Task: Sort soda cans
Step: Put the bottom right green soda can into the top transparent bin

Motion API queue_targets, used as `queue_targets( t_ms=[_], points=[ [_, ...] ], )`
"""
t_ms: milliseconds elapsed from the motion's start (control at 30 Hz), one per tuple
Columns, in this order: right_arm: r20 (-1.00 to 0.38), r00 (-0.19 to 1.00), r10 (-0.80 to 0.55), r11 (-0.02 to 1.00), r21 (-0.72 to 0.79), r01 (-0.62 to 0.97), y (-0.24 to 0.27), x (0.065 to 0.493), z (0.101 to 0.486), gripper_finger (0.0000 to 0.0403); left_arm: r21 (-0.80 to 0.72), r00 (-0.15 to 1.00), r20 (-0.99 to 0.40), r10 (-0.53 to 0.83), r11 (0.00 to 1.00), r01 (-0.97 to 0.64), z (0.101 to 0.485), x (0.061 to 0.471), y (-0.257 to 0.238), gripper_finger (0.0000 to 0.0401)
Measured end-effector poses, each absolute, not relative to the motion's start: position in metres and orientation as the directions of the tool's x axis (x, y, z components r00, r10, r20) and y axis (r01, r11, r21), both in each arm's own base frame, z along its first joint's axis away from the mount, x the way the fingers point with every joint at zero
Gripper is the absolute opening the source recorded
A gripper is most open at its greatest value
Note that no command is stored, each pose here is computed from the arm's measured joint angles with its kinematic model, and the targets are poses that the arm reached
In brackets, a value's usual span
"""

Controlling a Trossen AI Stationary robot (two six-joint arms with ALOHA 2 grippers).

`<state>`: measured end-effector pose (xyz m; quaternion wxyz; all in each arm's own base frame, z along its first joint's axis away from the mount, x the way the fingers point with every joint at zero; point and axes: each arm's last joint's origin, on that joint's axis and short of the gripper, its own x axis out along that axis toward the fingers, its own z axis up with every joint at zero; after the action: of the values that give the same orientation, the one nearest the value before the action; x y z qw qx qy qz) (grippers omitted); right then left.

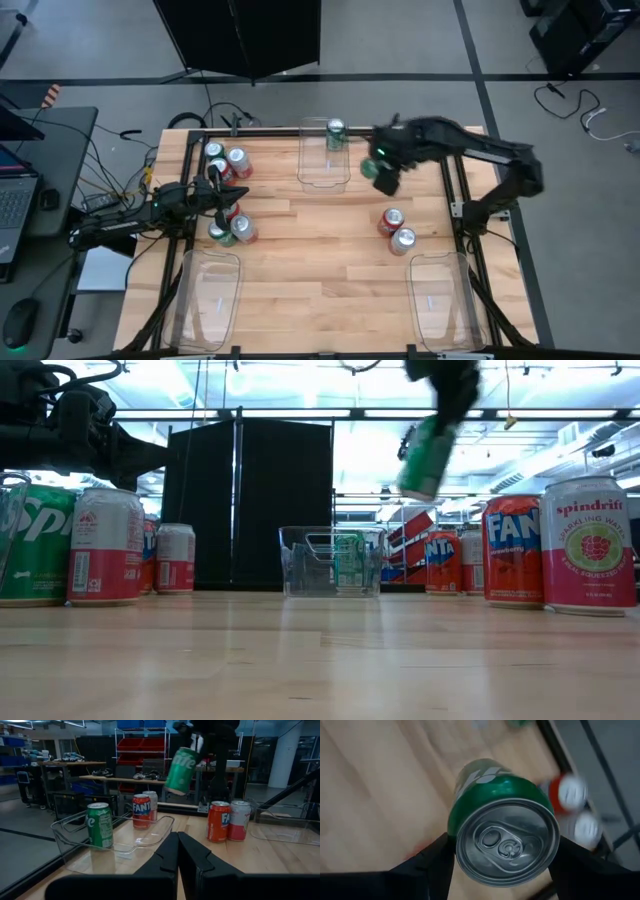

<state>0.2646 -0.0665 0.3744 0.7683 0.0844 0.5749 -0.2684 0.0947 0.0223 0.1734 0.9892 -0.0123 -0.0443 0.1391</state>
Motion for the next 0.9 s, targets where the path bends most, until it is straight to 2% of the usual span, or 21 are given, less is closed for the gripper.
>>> queue_targets(
  t_ms=[200, 400, 900],
  points=[
    [-0.926, 0.184, -0.329, 0.856, -0.21, 0.473, -0.113, 0.316, 0.374, 0.0254, -0.037, 0.957, 0.084, 0.276, 0.961, -0.274, 0.173, 0.095, 0.022, 0.0011],
    [-0.944, 0.2, -0.262, 0.889, -0.156, 0.43, -0.149, 0.353, 0.36, 0.0254, -0.037, 0.957, 0.084, 0.276, 0.961, -0.274, 0.173, 0.095, 0.022, 0.0011],
    [-0.988, 0.007, -0.156, 0.894, -0.138, 0.427, -0.199, 0.387, 0.281, 0.0254, -0.037, 0.957, 0.084, 0.276, 0.961, -0.274, 0.173, 0.095, 0.022, 0.0011]
  ],
)
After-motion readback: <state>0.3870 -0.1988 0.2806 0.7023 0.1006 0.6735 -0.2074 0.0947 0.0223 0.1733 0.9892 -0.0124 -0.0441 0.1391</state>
